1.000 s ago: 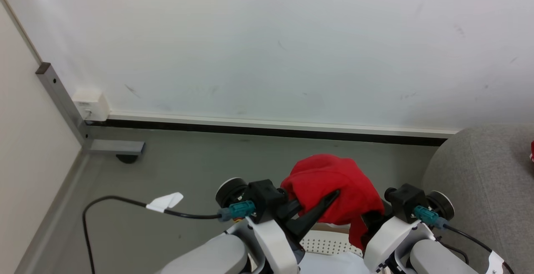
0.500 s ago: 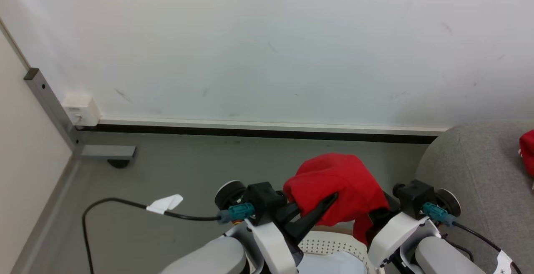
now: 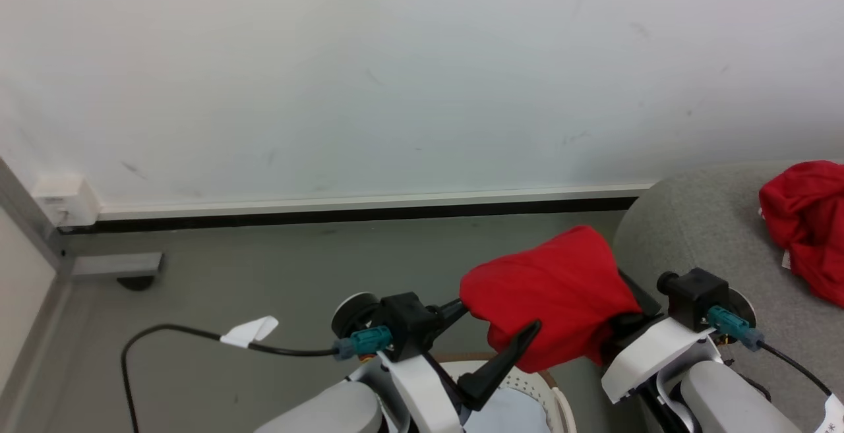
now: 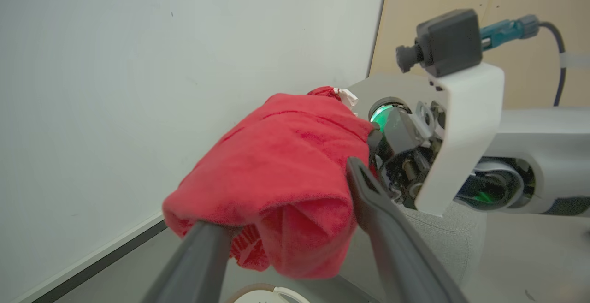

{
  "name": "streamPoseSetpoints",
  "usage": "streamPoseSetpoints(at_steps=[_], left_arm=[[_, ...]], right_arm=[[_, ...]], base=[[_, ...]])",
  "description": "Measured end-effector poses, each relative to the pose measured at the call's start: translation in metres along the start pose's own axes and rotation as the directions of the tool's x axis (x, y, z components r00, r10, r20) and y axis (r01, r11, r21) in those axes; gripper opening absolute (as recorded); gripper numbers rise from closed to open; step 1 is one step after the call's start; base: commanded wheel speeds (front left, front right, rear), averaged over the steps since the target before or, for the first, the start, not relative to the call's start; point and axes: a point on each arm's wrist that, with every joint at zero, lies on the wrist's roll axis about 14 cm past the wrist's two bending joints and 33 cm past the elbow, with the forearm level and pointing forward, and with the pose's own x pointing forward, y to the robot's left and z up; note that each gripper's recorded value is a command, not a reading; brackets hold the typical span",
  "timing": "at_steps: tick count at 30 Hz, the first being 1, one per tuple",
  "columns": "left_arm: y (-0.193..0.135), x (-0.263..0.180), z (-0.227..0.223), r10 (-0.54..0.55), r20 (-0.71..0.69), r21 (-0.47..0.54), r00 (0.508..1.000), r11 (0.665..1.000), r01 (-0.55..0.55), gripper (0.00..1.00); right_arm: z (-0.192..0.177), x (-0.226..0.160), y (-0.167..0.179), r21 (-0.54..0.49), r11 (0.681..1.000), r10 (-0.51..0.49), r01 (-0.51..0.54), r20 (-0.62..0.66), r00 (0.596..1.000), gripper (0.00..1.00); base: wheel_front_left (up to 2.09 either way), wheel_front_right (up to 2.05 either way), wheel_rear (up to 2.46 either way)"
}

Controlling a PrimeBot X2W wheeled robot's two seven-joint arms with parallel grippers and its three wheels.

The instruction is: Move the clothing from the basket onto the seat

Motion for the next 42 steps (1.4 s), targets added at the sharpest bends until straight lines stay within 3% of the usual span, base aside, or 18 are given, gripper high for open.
streamPoseSetpoints(at_steps=[10, 23, 31, 42], left_arm=[[-0.017, 0.027, -0.015, -0.092, -0.009, -0.042, 0.996, 0.995, 0.091, 1.0], [-0.053, 0.075, -0.015, -0.251, 0.056, -0.056, 0.966, 0.966, 0.254, 1.0], [-0.069, 0.089, -0.023, -0.31, 0.068, -0.072, 0.948, 0.946, 0.315, 1.0], [-0.07, 0.093, -0.029, -0.32, 0.069, -0.083, 0.945, 0.942, 0.325, 1.0]], right_arm=[[0.034, -0.046, -0.081, -0.003, 0.97, -0.241, 0.243, 0.108, 0.964, 0.0], [0.05, -0.142, -0.156, 0.015, 0.846, -0.527, 0.533, 0.171, 0.832, 0.0], [0.049, -0.176, -0.169, 0.018, 0.792, -0.604, 0.611, 0.171, 0.778, 0.0], [0.058, -0.176, -0.174, -0.009, 0.79, -0.6, 0.612, 0.185, 0.778, 0.0]], base=[[0.0, 0.0, 0.0], [0.0, 0.0, 0.0], [0.0, 0.0, 0.0], [0.0, 0.0, 0.0]])
